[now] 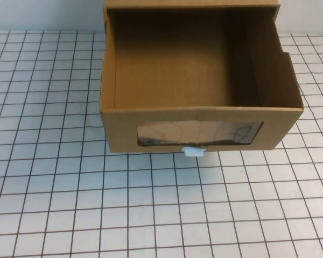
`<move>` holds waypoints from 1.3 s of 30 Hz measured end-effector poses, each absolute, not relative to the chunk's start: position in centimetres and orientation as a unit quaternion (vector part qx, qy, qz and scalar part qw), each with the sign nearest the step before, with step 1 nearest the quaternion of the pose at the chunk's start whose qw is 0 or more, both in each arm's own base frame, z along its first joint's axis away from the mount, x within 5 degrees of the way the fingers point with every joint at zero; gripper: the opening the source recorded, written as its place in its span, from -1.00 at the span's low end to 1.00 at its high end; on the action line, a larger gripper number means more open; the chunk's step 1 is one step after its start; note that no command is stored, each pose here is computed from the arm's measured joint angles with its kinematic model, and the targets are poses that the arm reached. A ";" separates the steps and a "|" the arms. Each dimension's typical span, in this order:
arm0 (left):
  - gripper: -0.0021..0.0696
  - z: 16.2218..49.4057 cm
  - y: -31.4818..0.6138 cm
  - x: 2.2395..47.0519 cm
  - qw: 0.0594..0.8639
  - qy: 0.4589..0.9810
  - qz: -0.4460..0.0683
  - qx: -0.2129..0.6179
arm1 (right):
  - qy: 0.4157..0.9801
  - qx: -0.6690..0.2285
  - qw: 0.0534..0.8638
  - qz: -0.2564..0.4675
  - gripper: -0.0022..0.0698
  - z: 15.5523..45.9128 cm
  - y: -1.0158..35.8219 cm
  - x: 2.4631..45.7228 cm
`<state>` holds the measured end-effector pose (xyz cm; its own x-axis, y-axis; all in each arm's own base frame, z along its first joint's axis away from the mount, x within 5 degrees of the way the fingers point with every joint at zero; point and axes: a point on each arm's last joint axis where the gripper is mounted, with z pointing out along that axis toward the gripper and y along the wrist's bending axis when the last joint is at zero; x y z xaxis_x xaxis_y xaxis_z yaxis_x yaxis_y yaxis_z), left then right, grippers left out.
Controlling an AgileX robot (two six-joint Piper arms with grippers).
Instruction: Close the shoe box
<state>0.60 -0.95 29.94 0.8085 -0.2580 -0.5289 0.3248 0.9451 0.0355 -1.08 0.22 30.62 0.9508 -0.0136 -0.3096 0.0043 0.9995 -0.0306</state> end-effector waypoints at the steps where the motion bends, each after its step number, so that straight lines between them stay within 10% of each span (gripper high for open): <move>1: -0.96 30.9 -0.8 0.3 0.950 0.264 -0.153 0.061 | 0.146 -0.015 0.989 -0.005 -0.98 31.8 0.2 -1.6; 13: -0.96 43.6 -0.3 -0.8 0.946 0.290 -0.134 0.052 | 0.136 -0.003 0.990 0.034 -0.98 45.8 0.1 -5.9; 19: -0.96 47.4 -1.0 3.7 0.887 0.444 -0.117 0.049 | 0.341 0.022 0.938 0.063 -0.98 50.1 0.0 -0.8; 26: -0.96 45.5 -2.2 10.3 0.789 0.604 -0.098 0.052 | 0.600 0.048 0.794 0.089 -0.98 47.6 0.3 7.0; 39: -0.96 42.2 -3.5 16.2 0.693 0.712 -0.104 0.038 | 0.749 0.060 0.651 0.111 -0.98 43.2 0.9 12.1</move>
